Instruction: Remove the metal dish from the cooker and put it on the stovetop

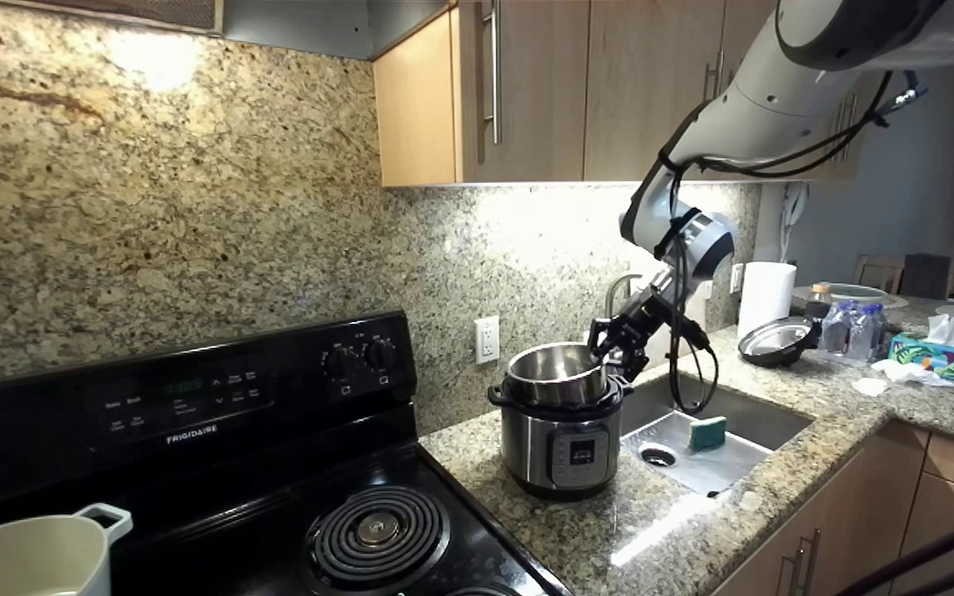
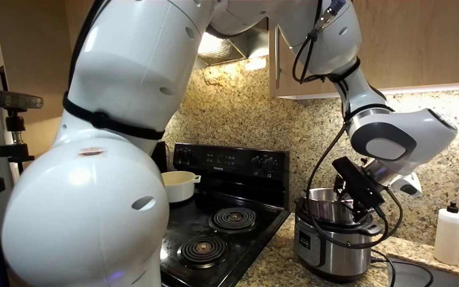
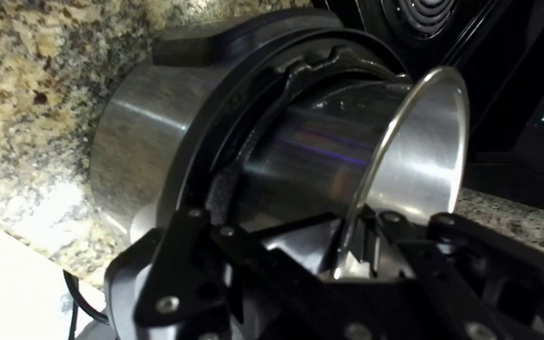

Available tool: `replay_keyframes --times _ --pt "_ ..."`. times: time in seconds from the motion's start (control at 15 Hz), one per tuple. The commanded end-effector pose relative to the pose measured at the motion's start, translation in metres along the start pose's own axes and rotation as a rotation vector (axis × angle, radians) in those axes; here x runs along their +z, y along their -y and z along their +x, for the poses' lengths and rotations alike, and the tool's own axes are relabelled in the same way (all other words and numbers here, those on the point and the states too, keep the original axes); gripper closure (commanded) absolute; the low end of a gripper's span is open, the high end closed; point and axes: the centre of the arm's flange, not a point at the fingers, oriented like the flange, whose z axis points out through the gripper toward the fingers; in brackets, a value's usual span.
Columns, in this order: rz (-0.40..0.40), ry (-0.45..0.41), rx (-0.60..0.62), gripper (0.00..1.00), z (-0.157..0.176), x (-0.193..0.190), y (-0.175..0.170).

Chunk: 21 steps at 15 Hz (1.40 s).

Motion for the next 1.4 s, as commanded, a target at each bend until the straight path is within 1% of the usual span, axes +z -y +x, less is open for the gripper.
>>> replay_keyframes --times 0.0,0.27,0.4,0.6,0.8,1.33 --pt "0.094 -0.047 -0.16 0.95 -0.025 -0.015 0.016" --pt "0.149 -0.083 -0.326 0.95 -0.032 -0.025 0.021" --pt "0.171 -0.093 -0.39 0.95 -0.035 -0.03 0.026" --pt "0.22 -0.085 -0.505 0.95 -0.038 -0.037 0.031" --pt "0.294 -0.062 -0.628 0.95 -0.039 -0.039 0.033" --pt "0.446 -0.018 -0.794 0.95 -0.036 -0.041 0.022"
